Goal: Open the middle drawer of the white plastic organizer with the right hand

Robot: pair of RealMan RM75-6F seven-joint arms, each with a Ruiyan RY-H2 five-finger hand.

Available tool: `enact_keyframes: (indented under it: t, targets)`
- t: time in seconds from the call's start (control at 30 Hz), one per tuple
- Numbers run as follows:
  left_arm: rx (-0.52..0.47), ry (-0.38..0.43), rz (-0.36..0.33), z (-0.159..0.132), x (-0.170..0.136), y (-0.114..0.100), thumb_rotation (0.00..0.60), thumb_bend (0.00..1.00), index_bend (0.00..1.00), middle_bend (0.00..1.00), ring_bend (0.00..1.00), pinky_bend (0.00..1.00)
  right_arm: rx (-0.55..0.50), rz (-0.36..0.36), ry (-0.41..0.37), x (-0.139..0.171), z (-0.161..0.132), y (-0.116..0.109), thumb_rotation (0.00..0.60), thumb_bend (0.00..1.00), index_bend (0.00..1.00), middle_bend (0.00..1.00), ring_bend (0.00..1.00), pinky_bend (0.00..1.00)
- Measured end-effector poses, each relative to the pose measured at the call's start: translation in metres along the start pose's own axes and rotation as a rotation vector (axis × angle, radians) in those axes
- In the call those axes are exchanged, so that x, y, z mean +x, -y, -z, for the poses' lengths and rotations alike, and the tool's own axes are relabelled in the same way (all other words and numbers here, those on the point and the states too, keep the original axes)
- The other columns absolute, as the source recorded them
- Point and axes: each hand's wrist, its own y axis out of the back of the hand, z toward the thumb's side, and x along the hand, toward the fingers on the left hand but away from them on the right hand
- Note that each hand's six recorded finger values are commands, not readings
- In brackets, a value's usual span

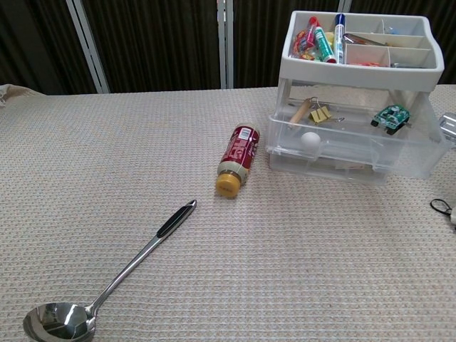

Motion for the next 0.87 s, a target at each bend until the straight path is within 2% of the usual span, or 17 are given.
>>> enact_keyframes:
  t: [0.1,0.2,0.27,0.37,0.47,0.87]
  targets:
    - [-0.002,0.002,0.001,-0.001,0.0,0.001,0.6,0.07,0.0,0.0,0.0,0.0,-0.002,0.031,-0.012,0.005,0.0,-0.004,0.6,0.17,0.37,0.56,0.59,0.33]
    - [-0.001,0.006,0.004,-0.002,0.0,0.002,0.6,0.07,0.0,0.0,0.0,0.0,-0.003,0.068,-0.032,0.013,-0.001,-0.009,0.6,0.17,0.31,0.37,0.39,0.26]
    - [-0.001,0.008,0.004,-0.002,-0.001,0.003,0.6,0.07,0.0,0.0,0.0,0.0,0.001,0.09,-0.049,0.019,-0.002,-0.011,0.6,0.15,0.23,0.21,0.21,0.19]
    - [-0.001,0.009,0.006,-0.002,-0.001,0.005,0.6,0.07,0.0,0.0,0.0,0.0,0.016,0.126,-0.08,0.03,-0.003,-0.014,0.6,0.1,0.07,0.03,0.02,0.04]
    - [-0.001,0.011,0.009,-0.002,-0.001,0.007,0.6,0.07,0.0,0.0,0.0,0.0,0.035,0.152,-0.098,0.044,0.0,-0.013,0.6,0.08,0.0,0.0,0.0,0.0]
    - [0.0,0.033,0.038,-0.007,0.0,0.018,0.6,0.07,0.0,0.0,0.0,0.0,0.04,0.15,-0.061,0.064,0.02,-0.011,0.6,0.07,0.0,0.0,0.0,0.0]
